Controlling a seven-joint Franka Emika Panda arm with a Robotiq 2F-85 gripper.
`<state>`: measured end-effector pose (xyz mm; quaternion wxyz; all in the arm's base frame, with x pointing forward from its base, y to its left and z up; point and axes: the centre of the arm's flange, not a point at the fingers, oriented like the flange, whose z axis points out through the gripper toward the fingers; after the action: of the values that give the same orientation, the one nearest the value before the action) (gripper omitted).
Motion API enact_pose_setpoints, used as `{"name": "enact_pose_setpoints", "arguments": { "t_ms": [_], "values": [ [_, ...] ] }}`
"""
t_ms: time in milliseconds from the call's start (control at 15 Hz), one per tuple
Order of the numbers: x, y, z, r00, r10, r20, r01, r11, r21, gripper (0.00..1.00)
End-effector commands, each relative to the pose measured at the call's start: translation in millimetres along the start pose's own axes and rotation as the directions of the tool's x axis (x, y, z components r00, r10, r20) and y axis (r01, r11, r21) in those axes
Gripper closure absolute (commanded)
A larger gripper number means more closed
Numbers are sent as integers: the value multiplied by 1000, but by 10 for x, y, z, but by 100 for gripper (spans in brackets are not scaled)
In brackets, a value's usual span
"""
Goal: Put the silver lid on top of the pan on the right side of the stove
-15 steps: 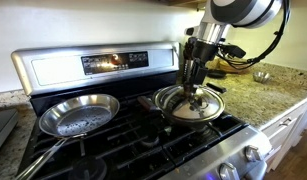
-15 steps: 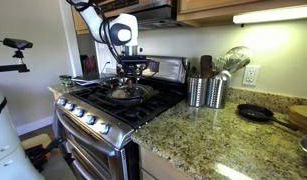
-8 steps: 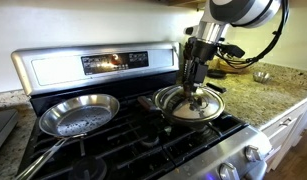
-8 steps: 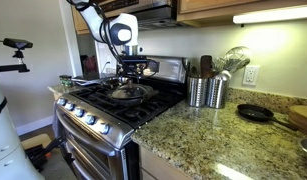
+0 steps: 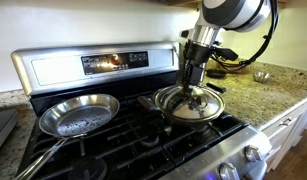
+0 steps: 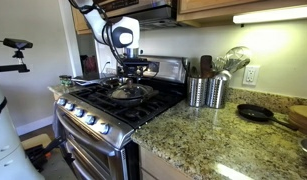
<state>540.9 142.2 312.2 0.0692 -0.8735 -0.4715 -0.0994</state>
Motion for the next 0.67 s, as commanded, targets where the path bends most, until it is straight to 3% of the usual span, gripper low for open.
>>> {"name": "enact_pose_setpoints", "arguments": {
  "t_ms": [0,533,600],
  "values": [
    [59,-17,-1,1000,-12,-1,12,1000,10,33],
    [212,-237,-189,997,-62,35,64,997,-44,87],
    [233,-251,-203,997,-72,34,74,996,-55,90]
  ]
}}
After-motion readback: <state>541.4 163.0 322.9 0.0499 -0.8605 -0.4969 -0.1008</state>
